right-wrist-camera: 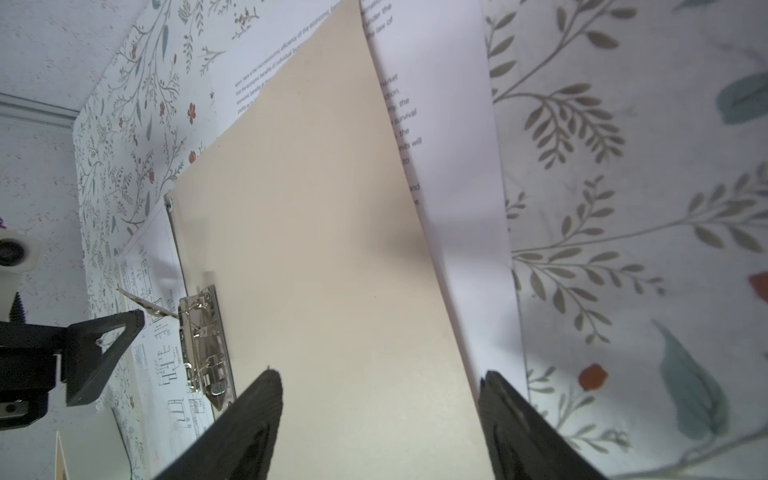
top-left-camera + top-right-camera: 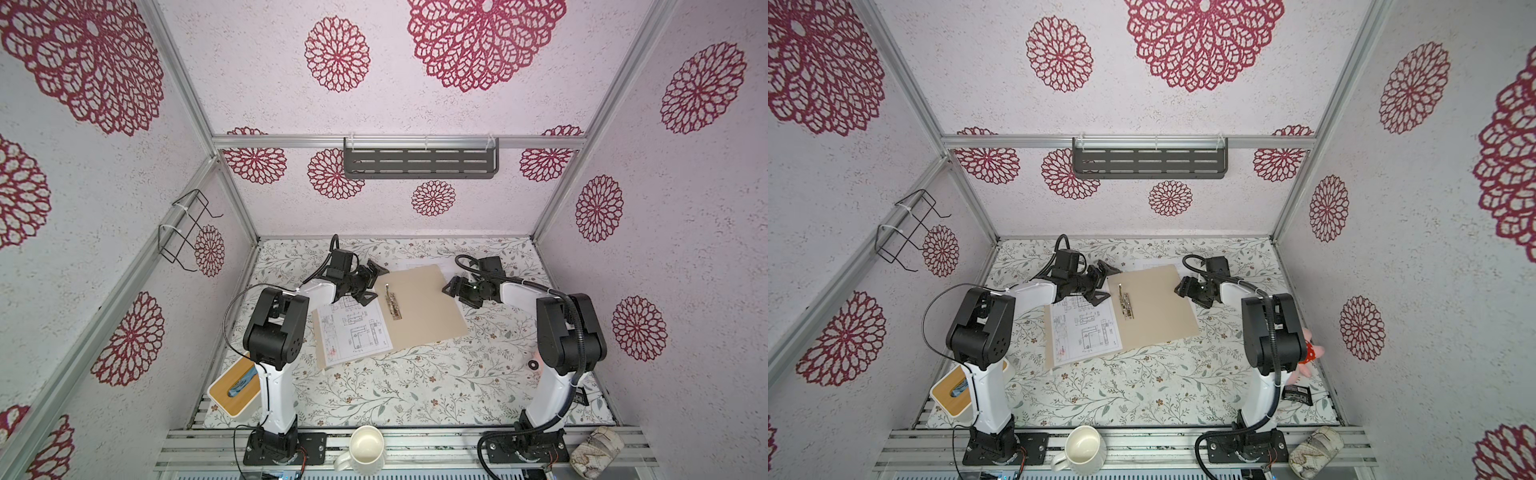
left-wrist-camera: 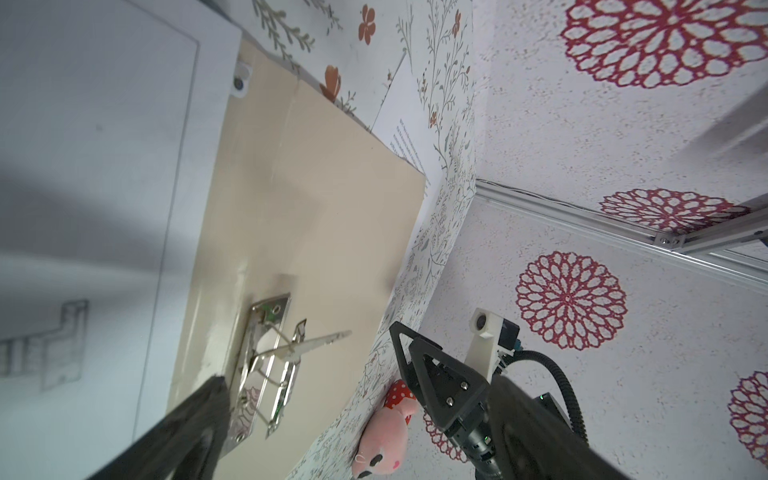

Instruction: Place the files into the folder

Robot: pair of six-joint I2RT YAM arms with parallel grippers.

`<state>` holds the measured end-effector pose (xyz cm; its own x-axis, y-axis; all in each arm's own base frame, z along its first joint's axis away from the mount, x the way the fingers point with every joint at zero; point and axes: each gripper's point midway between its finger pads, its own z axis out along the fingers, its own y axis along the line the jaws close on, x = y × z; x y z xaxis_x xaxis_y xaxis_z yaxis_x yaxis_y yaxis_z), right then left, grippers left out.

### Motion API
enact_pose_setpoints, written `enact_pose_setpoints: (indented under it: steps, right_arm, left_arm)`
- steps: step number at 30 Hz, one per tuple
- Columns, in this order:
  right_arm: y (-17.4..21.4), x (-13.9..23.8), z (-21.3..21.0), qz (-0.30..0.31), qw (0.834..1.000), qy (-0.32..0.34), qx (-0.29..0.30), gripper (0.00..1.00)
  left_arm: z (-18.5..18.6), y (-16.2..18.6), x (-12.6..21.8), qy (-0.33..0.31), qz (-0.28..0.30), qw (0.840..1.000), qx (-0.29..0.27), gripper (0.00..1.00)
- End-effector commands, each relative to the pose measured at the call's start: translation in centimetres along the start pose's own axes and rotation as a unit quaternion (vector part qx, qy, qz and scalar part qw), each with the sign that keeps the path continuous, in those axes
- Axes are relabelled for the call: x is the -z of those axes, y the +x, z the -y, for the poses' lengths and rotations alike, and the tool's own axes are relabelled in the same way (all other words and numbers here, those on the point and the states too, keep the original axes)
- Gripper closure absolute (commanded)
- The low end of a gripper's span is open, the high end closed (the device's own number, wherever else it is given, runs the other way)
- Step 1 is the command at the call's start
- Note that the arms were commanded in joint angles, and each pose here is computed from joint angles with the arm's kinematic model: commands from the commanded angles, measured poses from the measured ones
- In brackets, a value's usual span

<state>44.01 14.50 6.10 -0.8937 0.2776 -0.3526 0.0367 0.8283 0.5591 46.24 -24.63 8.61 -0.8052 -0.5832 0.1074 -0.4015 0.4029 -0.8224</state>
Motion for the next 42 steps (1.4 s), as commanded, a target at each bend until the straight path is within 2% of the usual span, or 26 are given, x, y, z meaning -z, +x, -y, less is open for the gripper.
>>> enact_pose_setpoints:
  steps: [1,7,24,42]
  right_arm:
    - [0.0,0.5,-1.2,-0.007,0.999,-0.020,0.030,0.22]
    - [1.3,0.2,0.3,-0.028,0.999,0.009,0.030,0.22]
    - [3.3,-0.7,1.8,-0.071,0.996,0.024,0.052,0.22]
    - [4.9,0.1,0.7,-0.092,0.993,0.002,0.070,0.24]
  left_arm:
    - [0.9,1.2,1.1,-0.002,0.024,1.000,-0.011,0.02]
    - [0.2,2.5,1.5,-0.016,0.041,0.999,-0.012,0.02]
    - [-1.4,3.5,2.4,-0.027,0.052,0.998,-0.004,0.02]
    - [-2.7,3.9,3.7,-0.025,0.058,0.998,-0.001,0.02]
